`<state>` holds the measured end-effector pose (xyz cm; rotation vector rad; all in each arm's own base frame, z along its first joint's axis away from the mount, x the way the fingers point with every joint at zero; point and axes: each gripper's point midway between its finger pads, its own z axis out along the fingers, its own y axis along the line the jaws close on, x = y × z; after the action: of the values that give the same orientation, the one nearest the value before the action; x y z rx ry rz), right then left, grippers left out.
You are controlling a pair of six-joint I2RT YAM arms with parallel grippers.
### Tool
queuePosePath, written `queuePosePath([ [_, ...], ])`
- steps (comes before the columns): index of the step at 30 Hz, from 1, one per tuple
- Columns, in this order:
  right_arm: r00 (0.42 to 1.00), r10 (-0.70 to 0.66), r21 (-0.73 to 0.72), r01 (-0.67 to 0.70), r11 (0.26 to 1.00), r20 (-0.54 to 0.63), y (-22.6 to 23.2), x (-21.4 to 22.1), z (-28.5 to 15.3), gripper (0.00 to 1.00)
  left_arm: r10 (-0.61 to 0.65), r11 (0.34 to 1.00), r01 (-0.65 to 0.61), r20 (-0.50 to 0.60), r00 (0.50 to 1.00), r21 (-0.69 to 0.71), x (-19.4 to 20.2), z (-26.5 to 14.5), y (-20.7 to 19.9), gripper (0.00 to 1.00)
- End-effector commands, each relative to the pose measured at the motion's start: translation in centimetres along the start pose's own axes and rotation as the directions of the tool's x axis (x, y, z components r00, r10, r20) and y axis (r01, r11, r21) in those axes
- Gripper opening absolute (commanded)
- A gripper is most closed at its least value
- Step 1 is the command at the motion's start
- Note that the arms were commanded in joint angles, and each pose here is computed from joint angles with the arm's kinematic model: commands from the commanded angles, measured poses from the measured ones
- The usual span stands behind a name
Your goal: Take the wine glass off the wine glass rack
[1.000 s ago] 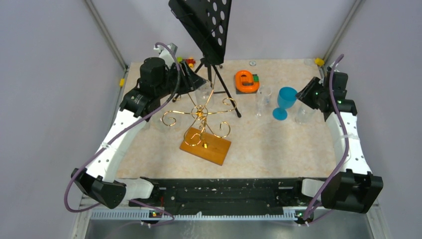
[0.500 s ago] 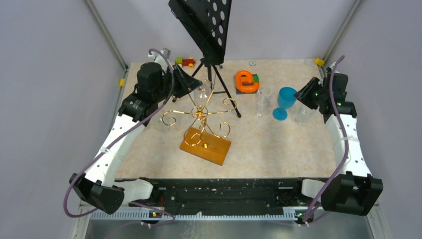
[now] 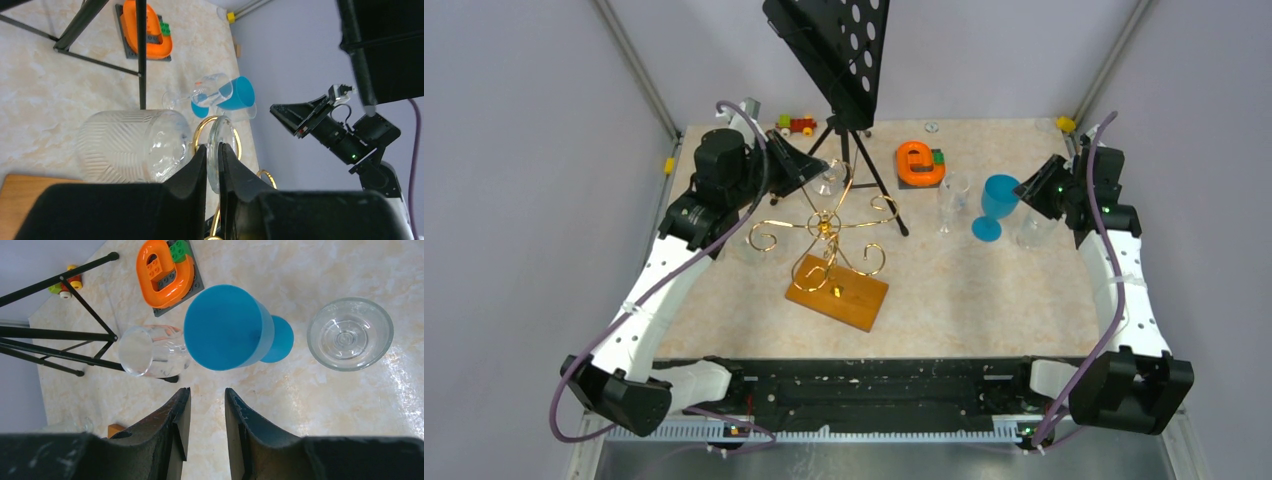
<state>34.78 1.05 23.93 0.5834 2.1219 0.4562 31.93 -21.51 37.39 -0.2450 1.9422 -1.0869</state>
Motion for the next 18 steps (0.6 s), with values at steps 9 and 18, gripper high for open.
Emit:
queuePosePath([
  [9,0.999,0.005,-0.046,-0.003,0.999,0.053,0.9,-1.0,-0.8,0.32,-0.019,0.980,-0.016,0.172,0.985,0.198,-3.6,-3.4,-5.5,0.00],
  [18,0.998,0.006,-0.063,-0.002,0.998,0.061,1.3,-1.2,-1.1,0.32,-0.118,0.960,0.063,0.190,0.975,0.274,-3.5,-2.6,-5.5,0.00],
])
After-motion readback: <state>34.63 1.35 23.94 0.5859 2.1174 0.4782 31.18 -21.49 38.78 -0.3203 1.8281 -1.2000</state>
